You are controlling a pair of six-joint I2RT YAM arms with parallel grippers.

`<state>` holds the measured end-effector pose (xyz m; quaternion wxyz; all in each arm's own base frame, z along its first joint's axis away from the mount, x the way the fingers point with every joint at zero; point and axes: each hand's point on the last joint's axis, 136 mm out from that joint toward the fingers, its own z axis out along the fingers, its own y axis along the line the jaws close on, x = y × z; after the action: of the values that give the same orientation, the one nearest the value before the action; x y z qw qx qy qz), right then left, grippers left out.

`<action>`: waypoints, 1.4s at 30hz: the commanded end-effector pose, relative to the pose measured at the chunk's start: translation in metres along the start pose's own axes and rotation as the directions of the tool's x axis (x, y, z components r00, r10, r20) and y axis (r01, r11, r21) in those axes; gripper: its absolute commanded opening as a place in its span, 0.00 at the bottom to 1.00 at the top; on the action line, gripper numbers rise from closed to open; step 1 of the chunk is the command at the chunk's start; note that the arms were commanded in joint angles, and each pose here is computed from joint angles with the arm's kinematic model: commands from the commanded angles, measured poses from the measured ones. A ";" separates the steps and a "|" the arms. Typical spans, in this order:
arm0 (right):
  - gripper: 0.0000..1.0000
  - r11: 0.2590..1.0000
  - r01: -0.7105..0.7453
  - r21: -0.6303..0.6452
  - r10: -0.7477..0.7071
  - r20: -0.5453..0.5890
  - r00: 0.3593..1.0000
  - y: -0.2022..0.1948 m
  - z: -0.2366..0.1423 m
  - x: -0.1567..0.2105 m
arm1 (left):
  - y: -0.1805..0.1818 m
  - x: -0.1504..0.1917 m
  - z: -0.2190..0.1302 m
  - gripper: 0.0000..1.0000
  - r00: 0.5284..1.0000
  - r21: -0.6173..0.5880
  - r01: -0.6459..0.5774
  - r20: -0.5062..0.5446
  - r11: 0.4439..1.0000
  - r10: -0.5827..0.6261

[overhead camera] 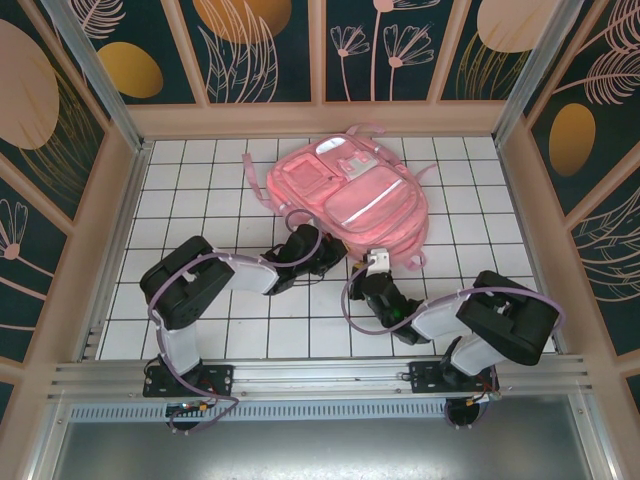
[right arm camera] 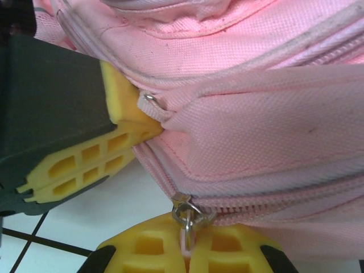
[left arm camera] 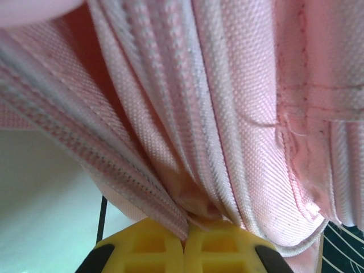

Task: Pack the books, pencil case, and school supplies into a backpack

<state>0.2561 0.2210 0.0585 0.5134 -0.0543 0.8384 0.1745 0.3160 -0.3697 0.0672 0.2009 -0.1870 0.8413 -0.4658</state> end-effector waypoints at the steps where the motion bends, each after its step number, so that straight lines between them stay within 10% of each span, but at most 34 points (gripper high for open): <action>1: 0.00 0.999 -0.042 -0.032 0.044 0.051 0.998 -0.002 -0.008 -0.013 | -0.001 -0.035 -0.016 0.00 0.988 -0.055 -0.024 0.149 0.998 0.032; 13: 0.00 0.998 -0.066 0.021 0.065 0.044 0.997 -0.040 -0.014 -0.016 | 0.045 -0.096 -0.103 0.00 0.942 -0.188 -0.008 0.329 0.982 0.071; 23: 0.00 0.989 -0.055 -0.140 0.056 0.002 0.998 0.006 0.003 -0.026 | 0.076 -0.143 -0.165 0.00 0.904 -0.316 -0.044 0.390 0.948 0.173; 28: 0.00 0.964 -0.012 -0.264 0.001 -0.043 0.999 0.055 0.015 -0.019 | 0.059 -0.129 -0.177 0.54 0.918 -0.244 -0.069 0.364 0.967 0.157; 42: 0.00 0.941 0.013 -0.339 -0.032 -0.052 0.998 0.094 0.022 -0.015 | 0.010 -0.019 -0.141 0.48 0.988 0.002 0.010 0.154 1.000 -0.010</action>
<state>0.2558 0.2995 0.0664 0.4554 -0.1425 0.8295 0.2903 0.2566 -0.2324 0.1198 0.2801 -0.2092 0.8387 -0.4176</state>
